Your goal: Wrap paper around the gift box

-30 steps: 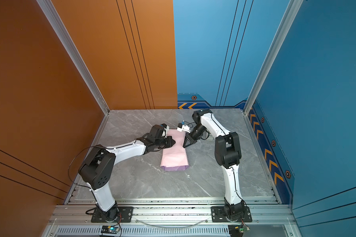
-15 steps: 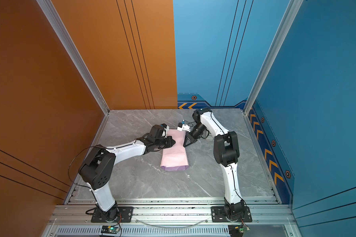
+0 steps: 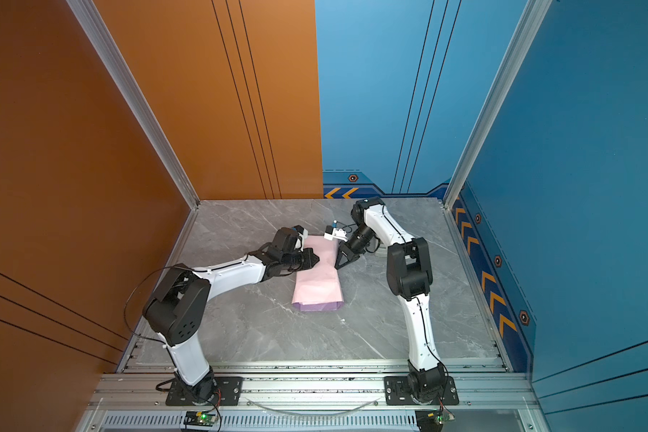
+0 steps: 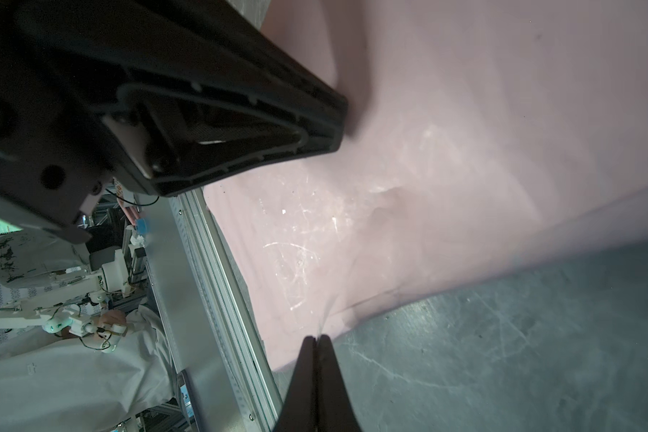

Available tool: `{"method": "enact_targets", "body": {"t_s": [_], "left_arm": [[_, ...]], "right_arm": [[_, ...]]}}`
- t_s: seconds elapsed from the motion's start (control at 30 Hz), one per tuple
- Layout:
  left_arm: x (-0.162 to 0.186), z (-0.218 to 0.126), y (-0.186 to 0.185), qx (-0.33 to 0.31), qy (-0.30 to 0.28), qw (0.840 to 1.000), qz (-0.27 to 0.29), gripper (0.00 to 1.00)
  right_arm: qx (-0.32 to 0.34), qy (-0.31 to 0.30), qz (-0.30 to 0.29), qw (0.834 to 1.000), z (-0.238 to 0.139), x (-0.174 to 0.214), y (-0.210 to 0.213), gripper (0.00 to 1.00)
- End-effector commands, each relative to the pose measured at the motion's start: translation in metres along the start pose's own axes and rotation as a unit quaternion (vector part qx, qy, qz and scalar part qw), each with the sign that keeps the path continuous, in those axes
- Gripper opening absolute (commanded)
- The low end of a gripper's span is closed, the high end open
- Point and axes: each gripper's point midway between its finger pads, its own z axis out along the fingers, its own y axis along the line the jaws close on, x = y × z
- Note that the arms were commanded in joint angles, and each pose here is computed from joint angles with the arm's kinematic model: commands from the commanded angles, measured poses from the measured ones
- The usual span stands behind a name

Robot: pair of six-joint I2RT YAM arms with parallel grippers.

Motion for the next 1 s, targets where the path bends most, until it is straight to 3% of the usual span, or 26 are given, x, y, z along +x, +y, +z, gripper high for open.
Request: {"method": "enact_targets", "body": {"t_s": [0.0,0.63,0.83,0.97], "left_arm": [[0.03,0.002,0.031,-0.057,0.044,0.997,-0.004,0.12],[0.031,0.002,0.031,-0.058,0.046,0.997,-0.004,0.11],[0.031,0.002,0.031,-0.058,0.045,0.997,-0.003,0.11],[0.031,0.002,0.031,-0.058,0.044,0.997,-0.003,0.12]], "right_arm": [[0.005,0.019,0.021,1.0,0.0,0.007,-0.007,0.0],[0.013,0.025,0.052,0.998,0.005,0.006,-0.024,0.0],[0.014,0.025,0.056,0.998,0.006,0.005,-0.026,0.06],[0.015,0.025,0.057,0.998,0.005,0.004,-0.027,0.15]]}}
